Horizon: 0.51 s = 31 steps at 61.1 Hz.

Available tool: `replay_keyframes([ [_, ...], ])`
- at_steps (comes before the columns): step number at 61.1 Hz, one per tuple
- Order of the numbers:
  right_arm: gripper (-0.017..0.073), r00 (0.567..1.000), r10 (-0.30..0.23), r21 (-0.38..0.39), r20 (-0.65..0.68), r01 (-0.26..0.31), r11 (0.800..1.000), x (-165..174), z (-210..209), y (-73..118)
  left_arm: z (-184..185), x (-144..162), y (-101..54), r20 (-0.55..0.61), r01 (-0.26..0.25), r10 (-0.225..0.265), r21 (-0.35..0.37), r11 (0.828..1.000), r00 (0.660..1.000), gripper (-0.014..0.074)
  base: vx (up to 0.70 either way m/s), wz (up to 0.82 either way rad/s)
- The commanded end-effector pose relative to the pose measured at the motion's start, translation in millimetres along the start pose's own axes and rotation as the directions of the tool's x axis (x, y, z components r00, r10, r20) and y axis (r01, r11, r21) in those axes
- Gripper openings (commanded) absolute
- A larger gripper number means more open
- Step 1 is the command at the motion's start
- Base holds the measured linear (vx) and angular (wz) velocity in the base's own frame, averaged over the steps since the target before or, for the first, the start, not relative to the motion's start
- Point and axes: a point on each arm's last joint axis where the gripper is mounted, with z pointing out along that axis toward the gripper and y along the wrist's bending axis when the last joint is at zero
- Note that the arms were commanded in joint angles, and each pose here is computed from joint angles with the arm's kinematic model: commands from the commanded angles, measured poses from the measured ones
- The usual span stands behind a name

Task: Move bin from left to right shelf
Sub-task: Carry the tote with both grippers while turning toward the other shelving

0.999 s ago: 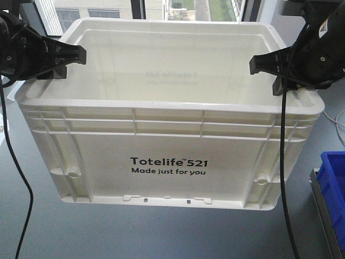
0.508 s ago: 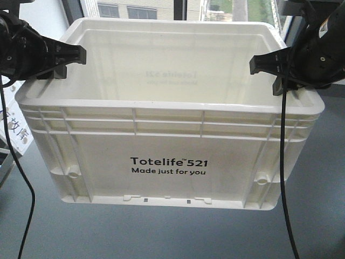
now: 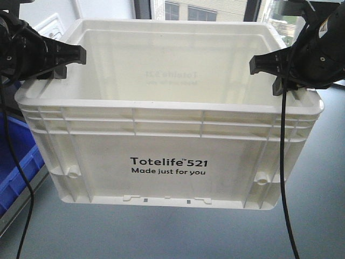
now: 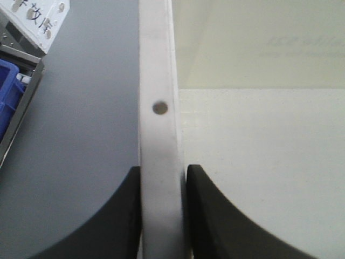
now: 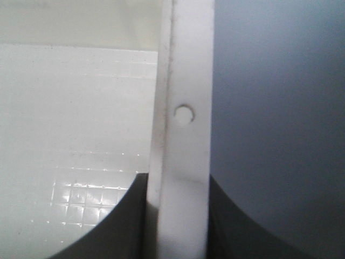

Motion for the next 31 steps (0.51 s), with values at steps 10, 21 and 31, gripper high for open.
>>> replay_keyframes([
  [10, 0.0002, 0.984, -0.009, 0.016, 0.179, 0.006, 1.0, -9.7, -30.6, -8.0, -25.9, -12.7, 2.7, 0.156, -0.038, 0.037, -0.002, 0.999, 0.987, 0.0061, 0.13, 0.49],
  [21, 0.0002, 0.984, -0.009, 0.016, 0.179, 0.006, 1.0, -9.7, -30.6, -8.0, -25.9, -12.7, 2.7, 0.156, -0.038, 0.037, -0.002, 0.999, 0.987, 0.0061, 0.12, 0.49],
  [31, 0.0002, 0.984, -0.009, 0.016, 0.179, 0.006, 1.0, -9.7, -30.6, -8.0, -25.9, -12.7, 2.7, 0.156, -0.038, 0.037, -0.002, 0.999, 0.987, 0.0061, 0.12, 0.49],
])
